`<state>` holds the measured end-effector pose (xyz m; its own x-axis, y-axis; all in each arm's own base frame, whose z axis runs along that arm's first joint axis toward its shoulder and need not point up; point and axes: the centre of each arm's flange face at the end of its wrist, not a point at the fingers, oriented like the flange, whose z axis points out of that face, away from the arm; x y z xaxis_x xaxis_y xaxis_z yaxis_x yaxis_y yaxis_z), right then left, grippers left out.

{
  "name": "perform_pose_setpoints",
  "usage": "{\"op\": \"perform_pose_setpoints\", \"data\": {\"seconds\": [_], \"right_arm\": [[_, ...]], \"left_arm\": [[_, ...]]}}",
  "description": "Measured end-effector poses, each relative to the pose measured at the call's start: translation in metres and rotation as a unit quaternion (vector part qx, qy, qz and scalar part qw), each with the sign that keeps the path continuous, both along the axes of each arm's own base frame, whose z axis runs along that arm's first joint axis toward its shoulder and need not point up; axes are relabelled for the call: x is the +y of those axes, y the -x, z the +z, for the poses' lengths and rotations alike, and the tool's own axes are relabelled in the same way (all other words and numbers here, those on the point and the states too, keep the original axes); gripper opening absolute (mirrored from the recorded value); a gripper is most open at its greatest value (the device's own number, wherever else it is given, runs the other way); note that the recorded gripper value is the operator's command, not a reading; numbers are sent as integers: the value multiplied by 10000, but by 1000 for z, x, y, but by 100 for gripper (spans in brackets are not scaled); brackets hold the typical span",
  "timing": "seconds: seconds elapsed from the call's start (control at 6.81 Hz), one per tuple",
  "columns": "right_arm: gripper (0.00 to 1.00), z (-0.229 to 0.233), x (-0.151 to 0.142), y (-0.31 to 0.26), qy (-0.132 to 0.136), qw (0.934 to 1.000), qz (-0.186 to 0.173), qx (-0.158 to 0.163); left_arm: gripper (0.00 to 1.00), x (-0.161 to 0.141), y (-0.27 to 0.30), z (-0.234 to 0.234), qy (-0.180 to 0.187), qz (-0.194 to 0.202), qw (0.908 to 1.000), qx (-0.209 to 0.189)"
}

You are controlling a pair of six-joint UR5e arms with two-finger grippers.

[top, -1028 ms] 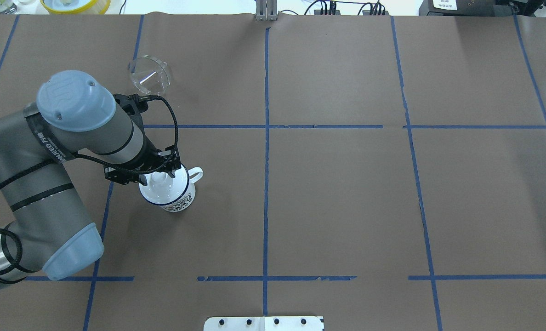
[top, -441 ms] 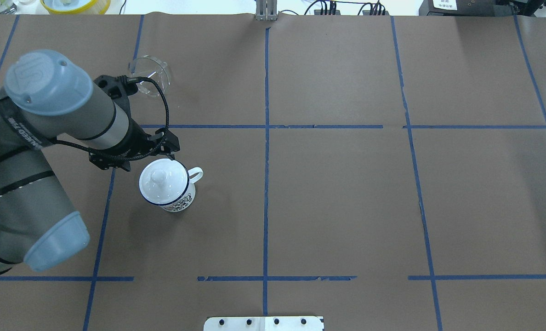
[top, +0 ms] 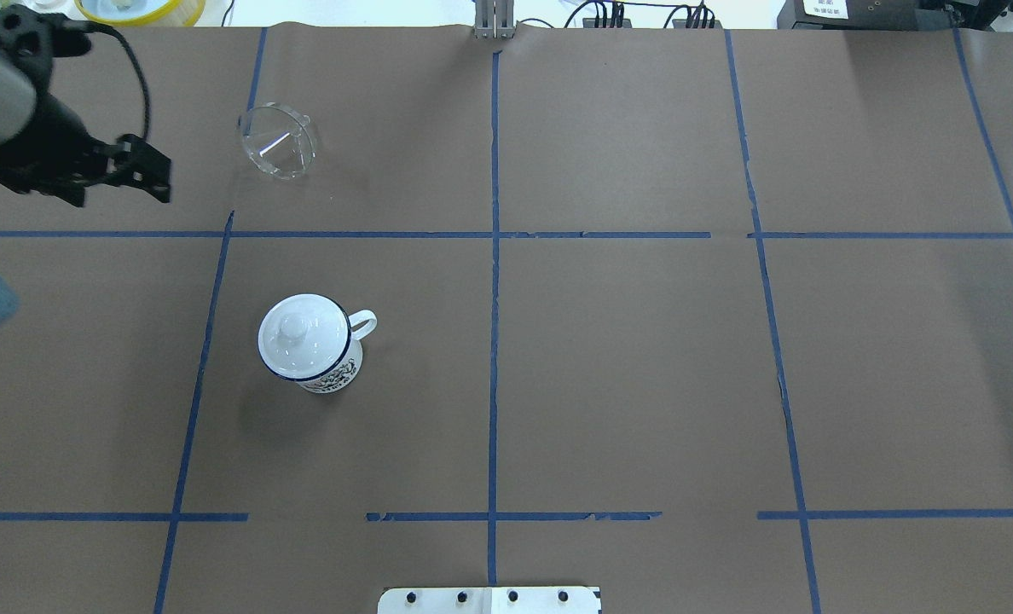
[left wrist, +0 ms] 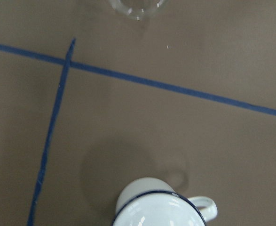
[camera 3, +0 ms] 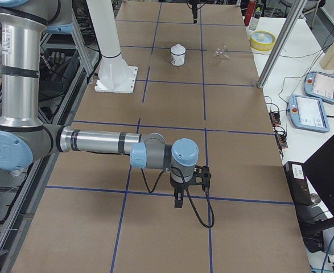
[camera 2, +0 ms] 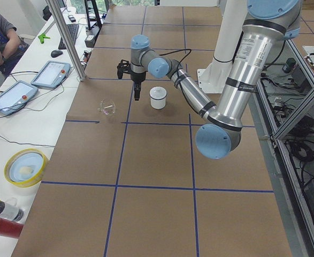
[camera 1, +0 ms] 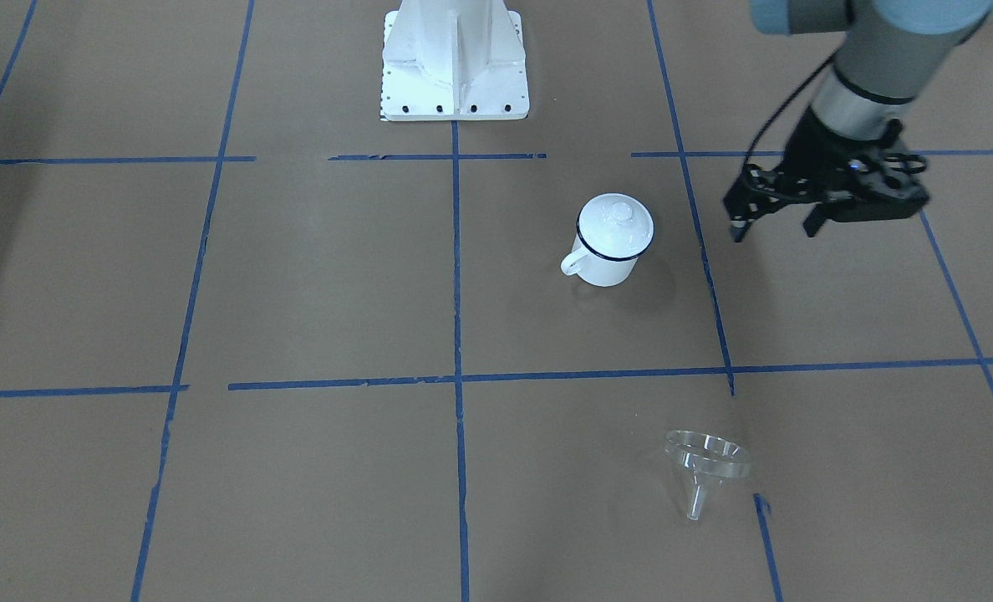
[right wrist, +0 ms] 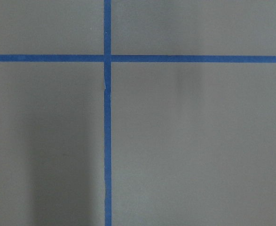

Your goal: Remove funnel from cup

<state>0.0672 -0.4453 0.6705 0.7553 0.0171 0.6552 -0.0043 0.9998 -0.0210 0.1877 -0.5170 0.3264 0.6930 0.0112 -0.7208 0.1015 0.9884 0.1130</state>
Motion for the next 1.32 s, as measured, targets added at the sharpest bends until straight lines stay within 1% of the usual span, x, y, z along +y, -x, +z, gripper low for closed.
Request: {"op": "perform_pose_setpoints", "data": {"seconds": [0.15,0.29,0.44,0.59,0.73,0.88,1.03,1.32], "right_arm": [[100,0,0,0,1,10000,0,0],[100,0,0,0,2,10000,0,0],[100,0,0,0,2,10000,0,0],[100,0,0,0,1,10000,0,0],[100,0,0,0,1,10000,0,0],[100,0,0,0,1,10000,0,0],[100,0,0,0,1,10000,0,0],[100,0,0,0,0,10000,0,0]], "left_arm": [[100,-13,58,39,-249,239,9993,-135],[100,-19,114,80,-441,456,9977,-241],[100,-17,168,125,-600,680,9953,-333],[100,-4,214,177,-608,848,9937,-408],[100,18,240,229,-359,911,9947,-324],[100,41,249,273,-43,943,9955,-101],[100,53,252,296,79,944,9955,57],[100,57,255,303,18,898,9959,144]]}}
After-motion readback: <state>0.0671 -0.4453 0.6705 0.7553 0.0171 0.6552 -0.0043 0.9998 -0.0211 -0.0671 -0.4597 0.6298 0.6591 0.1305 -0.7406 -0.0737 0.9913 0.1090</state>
